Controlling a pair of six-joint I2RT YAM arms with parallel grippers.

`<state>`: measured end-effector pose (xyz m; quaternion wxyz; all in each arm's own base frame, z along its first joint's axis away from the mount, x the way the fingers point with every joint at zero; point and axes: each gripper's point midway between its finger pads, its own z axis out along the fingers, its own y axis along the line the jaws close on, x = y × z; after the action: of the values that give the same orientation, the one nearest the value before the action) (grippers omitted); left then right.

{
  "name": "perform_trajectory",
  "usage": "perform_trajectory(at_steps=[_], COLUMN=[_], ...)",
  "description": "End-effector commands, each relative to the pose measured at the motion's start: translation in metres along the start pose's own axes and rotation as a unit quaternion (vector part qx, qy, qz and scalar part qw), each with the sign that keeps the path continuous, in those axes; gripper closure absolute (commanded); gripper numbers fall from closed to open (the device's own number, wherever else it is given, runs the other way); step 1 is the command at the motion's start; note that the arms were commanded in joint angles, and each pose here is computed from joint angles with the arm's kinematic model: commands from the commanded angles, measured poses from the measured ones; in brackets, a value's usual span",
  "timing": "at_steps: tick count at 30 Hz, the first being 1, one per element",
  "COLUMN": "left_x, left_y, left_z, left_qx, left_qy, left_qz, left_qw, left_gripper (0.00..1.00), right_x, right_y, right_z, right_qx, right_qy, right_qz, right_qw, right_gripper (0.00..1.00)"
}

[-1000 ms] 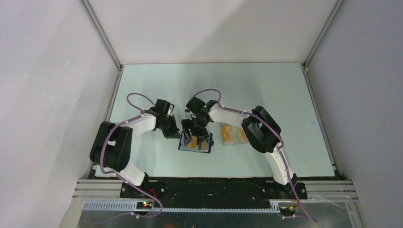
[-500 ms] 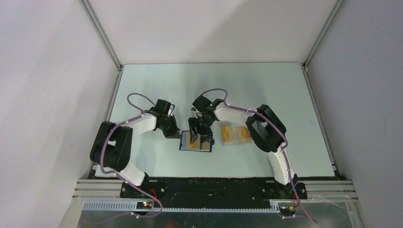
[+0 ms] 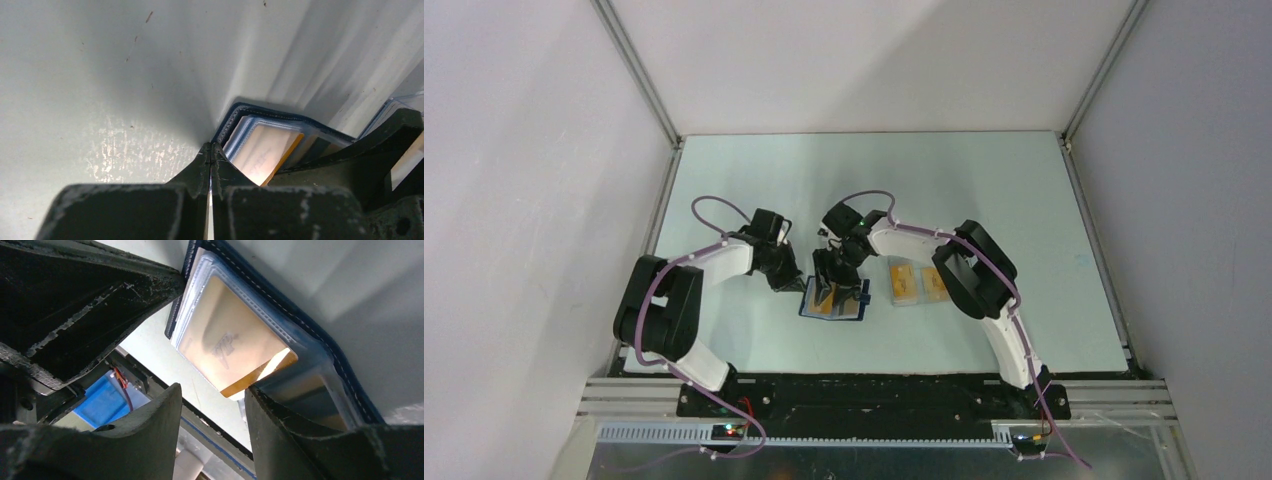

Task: Put the credit cards into the card holder
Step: Insert the credit card into the card holder.

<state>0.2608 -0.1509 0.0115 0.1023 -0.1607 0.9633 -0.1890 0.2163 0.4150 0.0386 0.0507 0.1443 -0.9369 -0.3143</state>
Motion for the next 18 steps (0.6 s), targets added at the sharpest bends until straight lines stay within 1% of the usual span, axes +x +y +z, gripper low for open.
perform_trajectory(at_steps=[1,5,9,11,12,15,16,17,18], left_x=[0.007,0.006,0.000,-0.004,-0.007,-0.010,-0.011,-0.011,-0.012], left_y=[0.014,0.014,0.015,0.015,0.015,0.014,0.013,0.011,0.009], left_z=[0.008,0.004,-0.006,-0.013,-0.017,-0.026,-0.027,-0.030,-0.032], left_qx=[-0.034,-0.034,-0.039,-0.044,-0.045,-0.045,-0.043,-0.040,-0.035], left_qy=[0.007,-0.002,-0.030,-0.043,-0.053,-0.066,-0.067,-0.071,-0.072], left_qz=[-0.001,-0.001,-0.001,0.000,0.002,0.005,0.006,0.007,0.008], left_qw=[0.999,0.999,0.999,0.998,0.998,0.997,0.997,0.997,0.997], left_gripper=[1.00,1.00,1.00,0.97,0.92,0.84,0.77,0.74,0.68], right_x=[-0.015,-0.016,-0.016,-0.013,-0.016,-0.011,-0.010,-0.008,-0.007], right_y=[0.043,0.042,0.028,0.017,0.012,0.001,-0.002,-0.001,0.000], right_z=[-0.002,-0.002,-0.011,-0.017,-0.019,-0.028,-0.030,-0.034,-0.036], right_qx=[-0.075,-0.066,-0.020,0.011,0.027,0.063,0.068,0.069,0.068], right_qy=[-0.015,-0.014,-0.027,-0.028,-0.035,-0.033,-0.033,-0.035,-0.036], right_qz=[-0.022,-0.025,-0.034,-0.036,-0.044,-0.049,-0.051,-0.053,-0.056], right_qw=[0.997,0.997,0.999,0.999,0.998,0.996,0.996,0.996,0.995], right_gripper=[0.47,0.47,0.44,0.41,0.39,0.36,0.35,0.35,0.35])
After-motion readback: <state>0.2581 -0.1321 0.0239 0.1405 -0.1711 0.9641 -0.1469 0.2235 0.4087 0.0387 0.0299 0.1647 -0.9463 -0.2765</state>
